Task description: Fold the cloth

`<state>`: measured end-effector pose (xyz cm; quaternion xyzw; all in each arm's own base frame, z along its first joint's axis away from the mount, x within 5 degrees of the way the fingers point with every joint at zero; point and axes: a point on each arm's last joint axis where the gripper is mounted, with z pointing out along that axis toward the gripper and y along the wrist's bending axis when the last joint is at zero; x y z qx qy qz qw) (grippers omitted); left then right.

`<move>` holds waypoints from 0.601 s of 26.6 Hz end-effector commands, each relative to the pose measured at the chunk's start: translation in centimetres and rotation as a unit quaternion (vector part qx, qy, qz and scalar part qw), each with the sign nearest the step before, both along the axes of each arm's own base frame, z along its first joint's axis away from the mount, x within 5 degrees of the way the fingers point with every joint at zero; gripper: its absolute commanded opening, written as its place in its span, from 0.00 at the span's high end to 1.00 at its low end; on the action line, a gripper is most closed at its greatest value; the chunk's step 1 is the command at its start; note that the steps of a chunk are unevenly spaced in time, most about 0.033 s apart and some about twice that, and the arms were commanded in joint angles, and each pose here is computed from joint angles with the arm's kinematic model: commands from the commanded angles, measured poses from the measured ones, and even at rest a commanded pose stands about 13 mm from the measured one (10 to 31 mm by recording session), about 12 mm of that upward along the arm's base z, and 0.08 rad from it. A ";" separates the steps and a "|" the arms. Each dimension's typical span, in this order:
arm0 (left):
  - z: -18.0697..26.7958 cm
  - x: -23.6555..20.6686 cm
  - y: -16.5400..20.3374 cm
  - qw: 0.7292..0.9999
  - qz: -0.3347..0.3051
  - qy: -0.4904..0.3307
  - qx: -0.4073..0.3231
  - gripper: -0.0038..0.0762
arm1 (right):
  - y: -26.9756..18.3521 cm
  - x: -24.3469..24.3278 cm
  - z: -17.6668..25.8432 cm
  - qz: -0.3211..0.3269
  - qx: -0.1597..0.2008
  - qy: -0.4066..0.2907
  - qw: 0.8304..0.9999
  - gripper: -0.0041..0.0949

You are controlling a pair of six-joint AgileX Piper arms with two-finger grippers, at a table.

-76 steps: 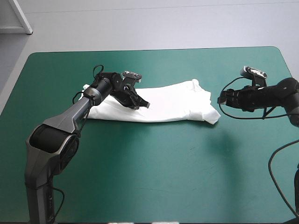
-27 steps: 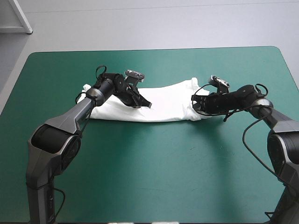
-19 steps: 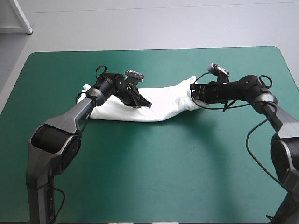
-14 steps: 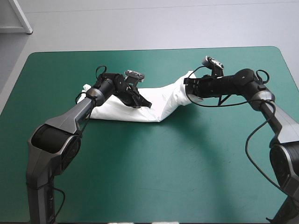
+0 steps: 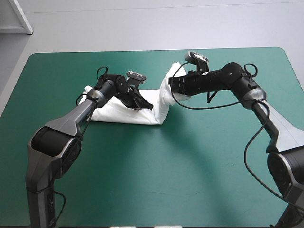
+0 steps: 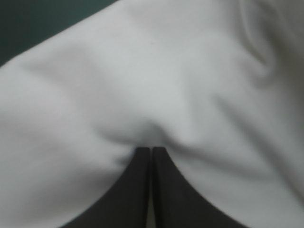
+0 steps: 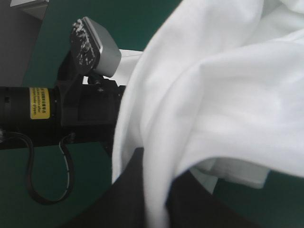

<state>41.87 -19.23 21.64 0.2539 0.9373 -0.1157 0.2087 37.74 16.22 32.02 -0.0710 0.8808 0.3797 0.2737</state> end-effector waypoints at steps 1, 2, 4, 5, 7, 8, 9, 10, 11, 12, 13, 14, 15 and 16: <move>5.8 -0.6 1.5 0.997 0.010 -0.073 -0.009 0.93 | -0.3 -0.7 3.4 -0.013 0.023 -0.046 0.999 0.97; 6.6 -0.7 2.0 0.996 0.011 -0.085 -0.005 0.93 | -0.3 -0.7 3.4 -0.013 0.023 -0.045 0.999 0.97; 8.9 -1.4 2.8 0.994 0.017 -0.108 0.001 0.93 | -0.3 -0.6 3.4 -0.015 0.024 -0.047 0.999 0.97; 10.0 -1.7 3.3 0.993 0.021 -0.114 0.003 0.93 | -0.3 -0.6 3.4 -0.016 0.024 -0.047 0.998 0.97; 12.1 -2.7 4.1 0.992 0.023 -0.121 0.013 0.93 | 0.0 -0.7 3.5 -0.016 0.024 -0.051 0.998 0.97; 13.0 -3.1 4.7 0.992 0.028 -0.120 0.023 0.93 | 0.0 -0.7 3.6 -0.016 0.026 -0.054 0.998 0.97; 13.5 -3.5 5.1 0.992 0.029 -0.118 0.035 0.93 | 0.4 -0.7 3.6 -0.012 0.025 -0.057 0.998 0.97; 14.0 -3.9 5.9 0.992 0.032 -0.112 0.052 0.93 | 0.6 -0.7 3.9 -0.008 0.026 -0.060 0.998 0.97; 14.2 -4.4 6.4 0.991 0.033 -0.104 0.074 0.93 | 1.2 -0.7 4.1 -0.001 0.028 -0.064 0.998 0.97; 14.4 -4.7 7.1 0.990 0.040 -0.097 0.097 0.93 | 1.7 -0.7 4.3 0.005 0.029 -0.068 0.997 0.97; 14.8 -5.2 8.6 0.983 0.071 -0.084 0.150 0.93 | 2.9 -0.4 4.8 0.019 0.033 -0.079 0.996 0.97; 15.0 -5.5 9.2 0.979 0.082 -0.084 0.168 0.93 | 3.5 -0.2 4.9 0.023 0.036 -0.079 0.996 0.97; 15.8 -6.0 10.1 0.970 0.102 -0.099 0.199 0.93 | 5.1 0.2 5.3 0.043 0.042 -0.084 0.995 0.97; 16.3 -6.2 10.3 0.968 0.106 -0.106 0.203 0.93 | 5.9 0.3 5.8 0.053 0.047 -0.089 0.994 0.97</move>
